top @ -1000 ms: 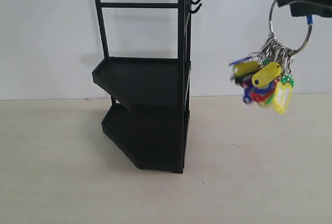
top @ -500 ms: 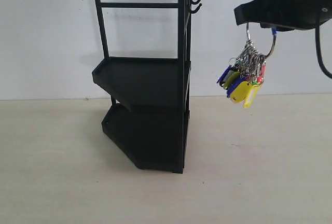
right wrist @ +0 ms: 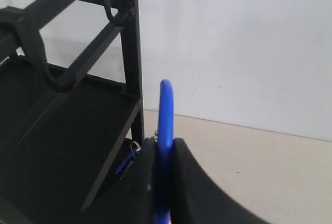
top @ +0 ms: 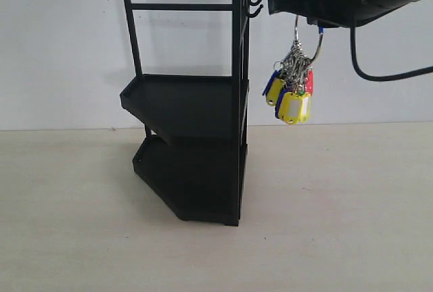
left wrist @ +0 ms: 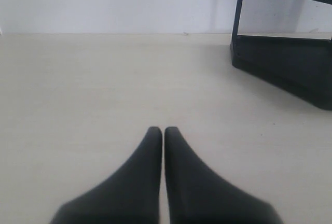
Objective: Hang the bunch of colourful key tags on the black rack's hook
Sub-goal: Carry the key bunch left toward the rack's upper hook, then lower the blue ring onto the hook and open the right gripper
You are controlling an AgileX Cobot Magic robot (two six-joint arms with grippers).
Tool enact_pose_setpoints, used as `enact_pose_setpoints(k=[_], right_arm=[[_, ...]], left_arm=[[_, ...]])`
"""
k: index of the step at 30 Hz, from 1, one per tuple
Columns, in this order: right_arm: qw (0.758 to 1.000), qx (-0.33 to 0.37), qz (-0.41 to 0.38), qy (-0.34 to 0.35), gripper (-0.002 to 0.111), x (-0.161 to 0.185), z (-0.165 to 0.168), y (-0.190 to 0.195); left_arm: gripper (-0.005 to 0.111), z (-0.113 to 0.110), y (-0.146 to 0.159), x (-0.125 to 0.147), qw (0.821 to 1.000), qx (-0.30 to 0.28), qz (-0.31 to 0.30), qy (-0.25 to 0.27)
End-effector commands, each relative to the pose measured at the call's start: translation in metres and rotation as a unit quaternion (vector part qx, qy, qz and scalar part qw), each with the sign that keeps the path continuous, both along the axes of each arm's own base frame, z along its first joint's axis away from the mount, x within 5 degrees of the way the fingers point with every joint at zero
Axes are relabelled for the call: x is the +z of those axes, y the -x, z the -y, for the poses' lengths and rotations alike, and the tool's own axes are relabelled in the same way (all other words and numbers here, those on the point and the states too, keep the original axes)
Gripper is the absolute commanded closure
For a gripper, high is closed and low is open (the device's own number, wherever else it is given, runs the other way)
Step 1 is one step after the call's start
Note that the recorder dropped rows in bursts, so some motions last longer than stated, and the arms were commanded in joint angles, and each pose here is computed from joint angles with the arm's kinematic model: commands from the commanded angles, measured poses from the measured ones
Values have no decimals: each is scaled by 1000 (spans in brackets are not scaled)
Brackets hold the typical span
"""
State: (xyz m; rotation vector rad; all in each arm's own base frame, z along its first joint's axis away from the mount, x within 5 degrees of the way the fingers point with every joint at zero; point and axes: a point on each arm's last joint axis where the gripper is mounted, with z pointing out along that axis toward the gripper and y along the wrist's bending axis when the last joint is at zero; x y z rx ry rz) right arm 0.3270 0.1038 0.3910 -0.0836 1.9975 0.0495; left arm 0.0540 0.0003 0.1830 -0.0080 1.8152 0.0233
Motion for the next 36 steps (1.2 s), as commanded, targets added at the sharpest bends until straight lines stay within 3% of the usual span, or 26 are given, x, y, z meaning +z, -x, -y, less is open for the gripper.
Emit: enact_pose_setpoints(k=[1,36], right_arm=[[1000,-13,15,-4,109,13,-2,-10],[998,38,10,-47,109,21,-44,-3]], left_arm=[[102,0,0,2,1000,3,10,8],[102,0,0,2,1000,3,10,8]])
